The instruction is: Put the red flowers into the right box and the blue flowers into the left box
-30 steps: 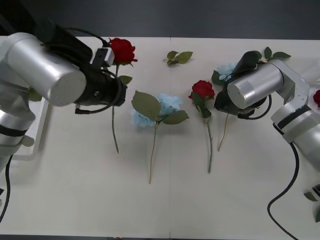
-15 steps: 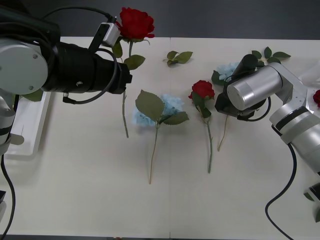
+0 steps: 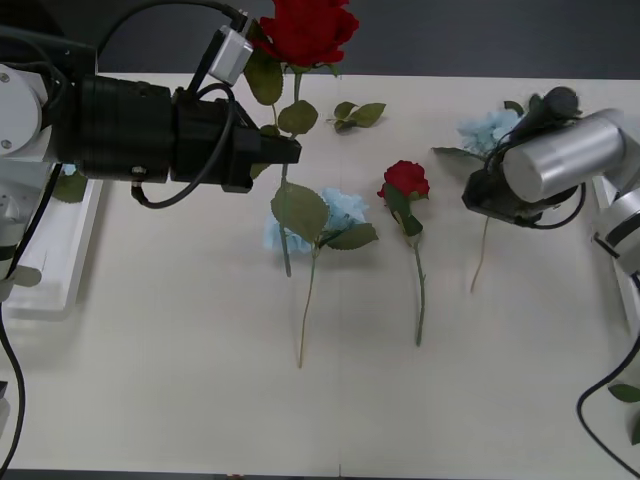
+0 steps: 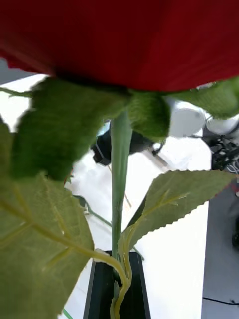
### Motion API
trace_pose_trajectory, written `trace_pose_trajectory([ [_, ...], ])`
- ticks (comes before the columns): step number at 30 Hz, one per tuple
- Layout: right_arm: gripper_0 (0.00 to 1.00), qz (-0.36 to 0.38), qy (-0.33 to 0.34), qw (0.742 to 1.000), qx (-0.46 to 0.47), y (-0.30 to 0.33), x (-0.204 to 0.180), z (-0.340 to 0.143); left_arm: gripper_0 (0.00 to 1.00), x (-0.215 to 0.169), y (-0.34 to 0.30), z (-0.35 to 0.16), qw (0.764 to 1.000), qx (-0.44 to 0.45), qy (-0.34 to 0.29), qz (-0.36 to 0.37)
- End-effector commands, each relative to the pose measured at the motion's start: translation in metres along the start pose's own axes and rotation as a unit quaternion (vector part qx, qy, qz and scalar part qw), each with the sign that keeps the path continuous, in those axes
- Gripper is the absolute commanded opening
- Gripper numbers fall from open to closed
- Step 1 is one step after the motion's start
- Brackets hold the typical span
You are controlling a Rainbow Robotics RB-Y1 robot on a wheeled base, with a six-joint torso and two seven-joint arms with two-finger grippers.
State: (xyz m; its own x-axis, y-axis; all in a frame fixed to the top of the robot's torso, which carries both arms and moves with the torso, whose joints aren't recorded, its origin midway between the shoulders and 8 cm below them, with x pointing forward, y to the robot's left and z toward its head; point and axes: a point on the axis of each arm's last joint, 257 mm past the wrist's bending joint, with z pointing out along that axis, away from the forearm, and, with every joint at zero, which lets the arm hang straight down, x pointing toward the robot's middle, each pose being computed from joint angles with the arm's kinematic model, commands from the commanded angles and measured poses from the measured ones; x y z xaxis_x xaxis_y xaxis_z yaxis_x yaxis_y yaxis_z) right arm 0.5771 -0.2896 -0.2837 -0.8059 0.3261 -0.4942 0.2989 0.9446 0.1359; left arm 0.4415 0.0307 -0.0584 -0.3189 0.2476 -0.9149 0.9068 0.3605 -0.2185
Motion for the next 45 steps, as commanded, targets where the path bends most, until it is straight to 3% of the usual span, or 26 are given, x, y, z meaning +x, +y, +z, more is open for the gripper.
trace_pose_trajectory([
  [1,0.00,-0.082,-0.040,0.996,0.002,-0.041,-0.064,-0.051,0.00,-0.020,0.000,-0.014,0.999,0.023,-0.015,0.029],
  [17,0.00,-0.133,-0.023,0.991,-0.005,-0.077,-0.054,-0.054,0.00,-0.030,-0.007,-0.018,0.998,0.053,-0.024,-0.014],
  [32,0.00,-0.189,-0.012,0.982,0.018,-0.077,-0.017,-0.013,0.00,-0.037,-0.035,-0.009,0.993,0.090,-0.016,-0.077],
  [34,0.16,-0.191,-0.011,0.981,0.017,-0.077,-0.016,-0.013,0.00,-0.034,-0.036,-0.007,0.993,0.092,-0.012,-0.079],
  [38,0.65,-0.200,-0.008,0.980,0.019,-0.077,-0.013,-0.011,0.00,-0.032,-0.038,-0.005,0.992,0.094,-0.010,-0.079],
  [45,0.65,-0.215,-0.012,0.976,0.016,-0.081,-0.014,-0.010,0.00,-0.032,-0.038,-0.005,0.992,0.094,-0.010,-0.079],
])
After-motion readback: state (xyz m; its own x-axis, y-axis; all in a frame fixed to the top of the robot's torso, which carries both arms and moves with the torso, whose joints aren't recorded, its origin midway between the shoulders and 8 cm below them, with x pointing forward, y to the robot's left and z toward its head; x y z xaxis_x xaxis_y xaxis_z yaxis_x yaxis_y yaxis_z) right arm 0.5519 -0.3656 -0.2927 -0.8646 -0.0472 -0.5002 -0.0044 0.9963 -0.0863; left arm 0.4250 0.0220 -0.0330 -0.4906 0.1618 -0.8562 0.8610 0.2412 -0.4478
